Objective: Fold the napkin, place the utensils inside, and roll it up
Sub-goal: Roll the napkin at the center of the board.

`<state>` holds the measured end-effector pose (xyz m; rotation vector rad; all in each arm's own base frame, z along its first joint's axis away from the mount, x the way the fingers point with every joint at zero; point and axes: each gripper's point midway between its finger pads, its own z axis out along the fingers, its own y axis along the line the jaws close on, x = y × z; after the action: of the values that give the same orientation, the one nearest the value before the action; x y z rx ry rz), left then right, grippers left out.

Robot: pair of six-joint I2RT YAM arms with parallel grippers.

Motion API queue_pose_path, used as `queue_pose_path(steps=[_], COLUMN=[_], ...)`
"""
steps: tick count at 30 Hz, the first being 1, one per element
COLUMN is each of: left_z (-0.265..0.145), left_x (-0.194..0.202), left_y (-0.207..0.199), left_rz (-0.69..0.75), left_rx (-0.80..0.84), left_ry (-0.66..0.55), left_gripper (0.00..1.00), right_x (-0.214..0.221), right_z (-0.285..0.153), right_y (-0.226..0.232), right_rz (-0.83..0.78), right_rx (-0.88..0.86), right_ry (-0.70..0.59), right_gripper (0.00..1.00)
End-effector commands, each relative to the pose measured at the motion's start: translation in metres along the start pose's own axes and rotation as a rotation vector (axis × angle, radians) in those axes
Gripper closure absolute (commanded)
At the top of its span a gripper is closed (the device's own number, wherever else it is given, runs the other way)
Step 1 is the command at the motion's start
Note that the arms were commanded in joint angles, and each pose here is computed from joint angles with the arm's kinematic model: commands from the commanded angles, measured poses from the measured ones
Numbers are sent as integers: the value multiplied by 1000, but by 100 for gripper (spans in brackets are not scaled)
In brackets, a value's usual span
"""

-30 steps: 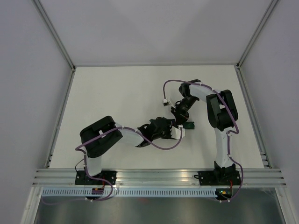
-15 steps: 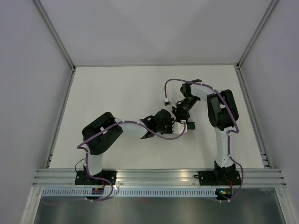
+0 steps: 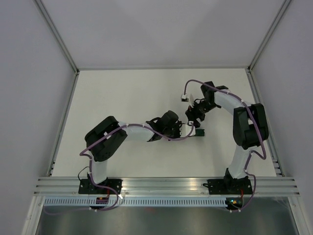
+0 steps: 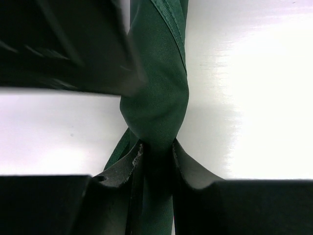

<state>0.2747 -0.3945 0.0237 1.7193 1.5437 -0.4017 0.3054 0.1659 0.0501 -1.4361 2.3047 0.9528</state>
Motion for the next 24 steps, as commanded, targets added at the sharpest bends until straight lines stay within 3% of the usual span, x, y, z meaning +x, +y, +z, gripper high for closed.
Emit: queue_pose_path(steps=[1, 4, 9, 16, 24], left_z=[-8, -12, -17, -21, -12], left_x=[7, 17, 12, 16, 26], left_y=[-30, -33, -38, -48, -61], left_rz=[-136, -205, -342, -560, -712], left_rx=[138, 180, 315, 514, 648], left_ry=[26, 57, 72, 120, 179], left_gripper=[92, 92, 92, 91, 91], right_x=[-31, -35, -17, -15, 0], right_z=[-39, -66, -87, -108, -63], right_y=[-25, -36, -25, 27, 62], right_rz=[40, 61, 27, -247, -420], right_rx=[176, 256, 339, 496, 461], right_ry=[-200, -321, -405, -508, -380], right_gripper=[16, 15, 13, 9, 5])
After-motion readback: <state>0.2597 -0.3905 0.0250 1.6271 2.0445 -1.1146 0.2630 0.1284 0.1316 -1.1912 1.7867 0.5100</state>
